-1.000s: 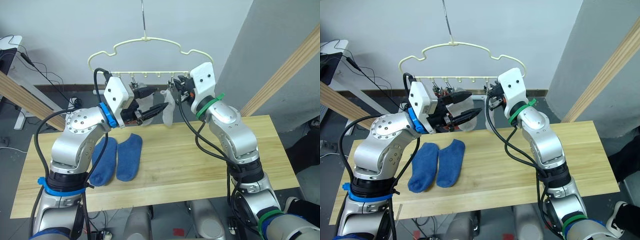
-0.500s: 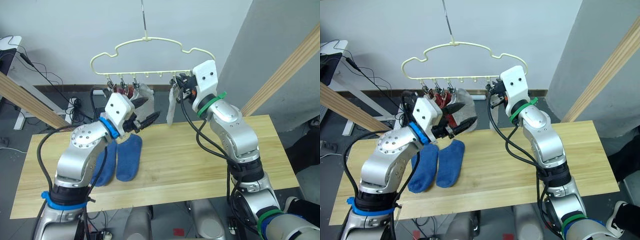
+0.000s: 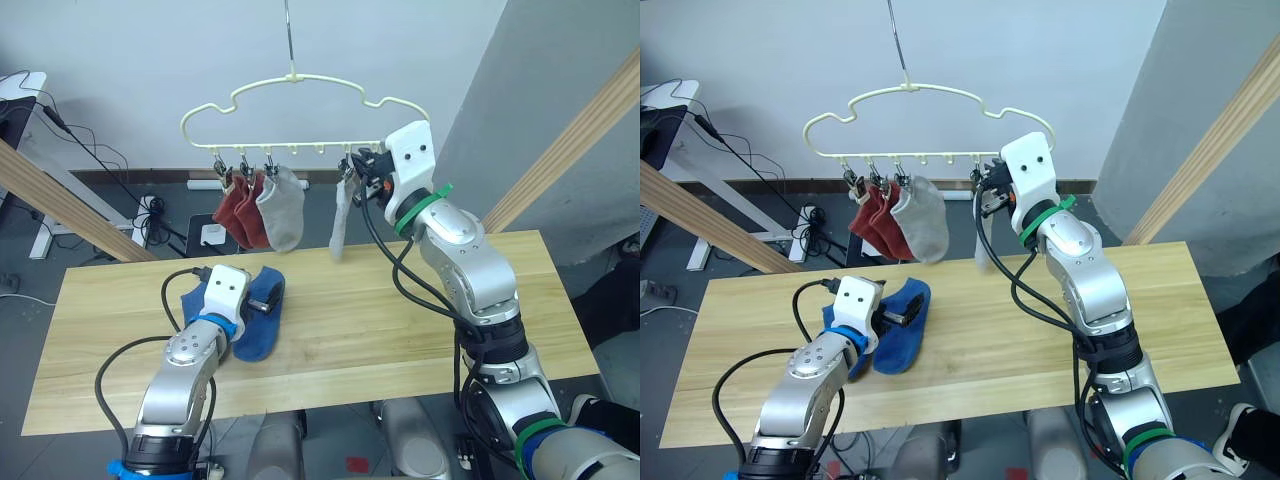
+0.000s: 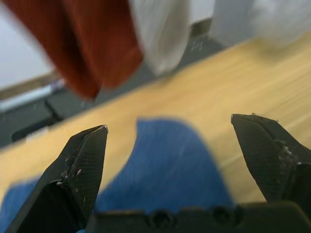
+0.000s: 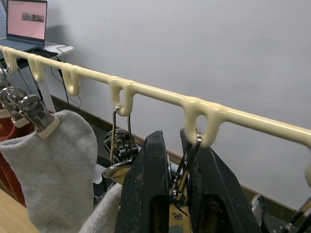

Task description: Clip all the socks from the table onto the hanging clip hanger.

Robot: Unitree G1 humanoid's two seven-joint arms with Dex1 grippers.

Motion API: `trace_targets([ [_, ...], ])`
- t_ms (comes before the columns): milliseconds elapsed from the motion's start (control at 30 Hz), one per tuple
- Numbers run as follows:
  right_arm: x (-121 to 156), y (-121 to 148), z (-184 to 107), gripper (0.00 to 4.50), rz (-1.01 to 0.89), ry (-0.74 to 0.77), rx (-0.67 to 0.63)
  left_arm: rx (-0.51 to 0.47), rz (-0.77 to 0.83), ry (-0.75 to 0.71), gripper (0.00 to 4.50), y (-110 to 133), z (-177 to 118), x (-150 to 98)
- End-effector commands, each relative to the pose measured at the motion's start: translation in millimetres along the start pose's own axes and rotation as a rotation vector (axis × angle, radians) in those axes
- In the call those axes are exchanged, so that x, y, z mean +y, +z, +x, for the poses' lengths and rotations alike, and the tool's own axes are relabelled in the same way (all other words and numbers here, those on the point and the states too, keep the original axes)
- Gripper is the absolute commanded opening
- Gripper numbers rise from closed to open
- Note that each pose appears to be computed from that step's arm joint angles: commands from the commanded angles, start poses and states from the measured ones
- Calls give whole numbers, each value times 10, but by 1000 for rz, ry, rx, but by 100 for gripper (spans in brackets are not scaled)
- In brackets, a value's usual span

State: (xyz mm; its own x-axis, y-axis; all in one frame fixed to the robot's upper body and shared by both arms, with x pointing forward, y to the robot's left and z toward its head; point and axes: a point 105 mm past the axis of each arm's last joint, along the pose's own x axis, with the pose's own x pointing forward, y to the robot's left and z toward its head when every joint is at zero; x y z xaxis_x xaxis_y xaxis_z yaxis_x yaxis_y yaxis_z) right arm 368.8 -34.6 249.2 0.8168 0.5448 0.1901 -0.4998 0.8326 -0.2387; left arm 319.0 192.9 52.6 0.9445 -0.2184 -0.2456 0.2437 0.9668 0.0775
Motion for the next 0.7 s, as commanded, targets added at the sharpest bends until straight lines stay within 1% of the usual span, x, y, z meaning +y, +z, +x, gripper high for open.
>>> trace_targets([
  [33, 26, 153, -10, 12, -7, 15, -54, -3, -45, 3, 450, -42, 46, 32],
  [100, 28, 151, -10, 12, -8, 17, -52, 42, -39, 1, 450, -140, 88, 34],
  [167, 30, 149, -11, 12, -8, 18, -51, 60, -21, -32, 450, -185, 120, -11],
  [267, 35, 150, -14, 12, -8, 18, -51, 88, 22, -42, 450, -230, 163, -28],
  [400, 45, 151, -17, 12, -5, 19, -50, 130, 50, -35, 373, -312, 175, -23],
  [467, 52, 151, -19, 12, -2, 20, -51, 152, 87, -34, 313, -356, 160, -8],
  [567, 58, 151, -20, 12, 2, 21, -51, 171, 114, -27, 240, -394, 142, 20],
  [600, 59, 151, -20, 12, 2, 21, -51, 172, 122, -27, 207, -397, 140, 22],
  [633, 60, 151, -21, 12, 3, 21, -51, 172, 126, -30, 196, -397, 139, 20],
  [700, 64, 151, -20, 12, 4, 22, -51, 171, 132, -33, 144, -397, 136, 20],
])
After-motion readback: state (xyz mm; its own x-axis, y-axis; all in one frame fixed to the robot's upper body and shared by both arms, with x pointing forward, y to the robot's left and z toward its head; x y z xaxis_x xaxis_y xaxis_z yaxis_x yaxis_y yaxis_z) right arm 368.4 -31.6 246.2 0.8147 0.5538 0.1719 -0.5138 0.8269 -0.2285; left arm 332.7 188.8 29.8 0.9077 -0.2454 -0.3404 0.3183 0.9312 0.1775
